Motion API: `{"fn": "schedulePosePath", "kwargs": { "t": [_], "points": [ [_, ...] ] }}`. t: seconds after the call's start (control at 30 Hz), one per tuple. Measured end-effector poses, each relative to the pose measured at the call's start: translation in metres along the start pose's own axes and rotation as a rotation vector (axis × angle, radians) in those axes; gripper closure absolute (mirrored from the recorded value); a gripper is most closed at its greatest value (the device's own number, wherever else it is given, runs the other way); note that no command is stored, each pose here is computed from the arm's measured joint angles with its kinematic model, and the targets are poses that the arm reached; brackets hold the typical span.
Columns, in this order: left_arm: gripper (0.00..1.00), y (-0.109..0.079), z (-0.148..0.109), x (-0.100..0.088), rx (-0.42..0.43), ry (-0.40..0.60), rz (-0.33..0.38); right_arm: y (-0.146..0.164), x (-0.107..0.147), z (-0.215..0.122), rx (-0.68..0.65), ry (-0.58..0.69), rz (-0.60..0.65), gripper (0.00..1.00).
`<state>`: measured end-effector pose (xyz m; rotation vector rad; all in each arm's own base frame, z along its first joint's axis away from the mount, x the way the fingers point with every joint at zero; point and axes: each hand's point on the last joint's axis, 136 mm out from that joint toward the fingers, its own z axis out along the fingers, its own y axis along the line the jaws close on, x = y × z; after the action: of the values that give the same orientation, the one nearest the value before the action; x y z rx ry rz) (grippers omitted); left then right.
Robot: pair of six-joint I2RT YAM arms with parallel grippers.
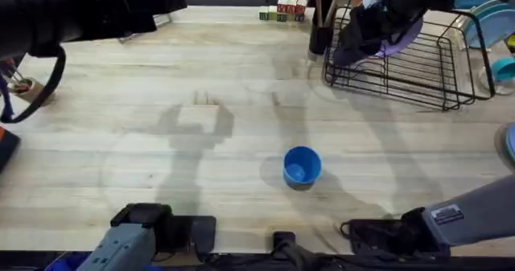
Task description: Pick up the cup on the table and put them onto the rack.
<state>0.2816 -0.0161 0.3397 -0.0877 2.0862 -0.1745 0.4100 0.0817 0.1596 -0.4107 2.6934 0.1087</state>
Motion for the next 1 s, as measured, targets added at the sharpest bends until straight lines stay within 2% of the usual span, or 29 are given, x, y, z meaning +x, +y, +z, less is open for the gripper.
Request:
{"fn": "schedulePosePath", "kwargs": {
  "t": [0.37,0.83,1.0],
  "points": [
    [0.007,0.0,0.0,0.0,0.0,0.0,0.0,0.006,0.008,0.031,-0.027,0.075,-0.02,0.973],
    [0.008,0.0,0.0,0.0,0.0,0.0,0.0,0.008,0.008,0.03,-0.023,0.078,-0.027,0.973],
    [0.007,0.0,0.0,0.0,0.0,0.0,0.0,0.006,0.012,0.03,0.033,0.1,-0.049,0.973]
  ]
}}
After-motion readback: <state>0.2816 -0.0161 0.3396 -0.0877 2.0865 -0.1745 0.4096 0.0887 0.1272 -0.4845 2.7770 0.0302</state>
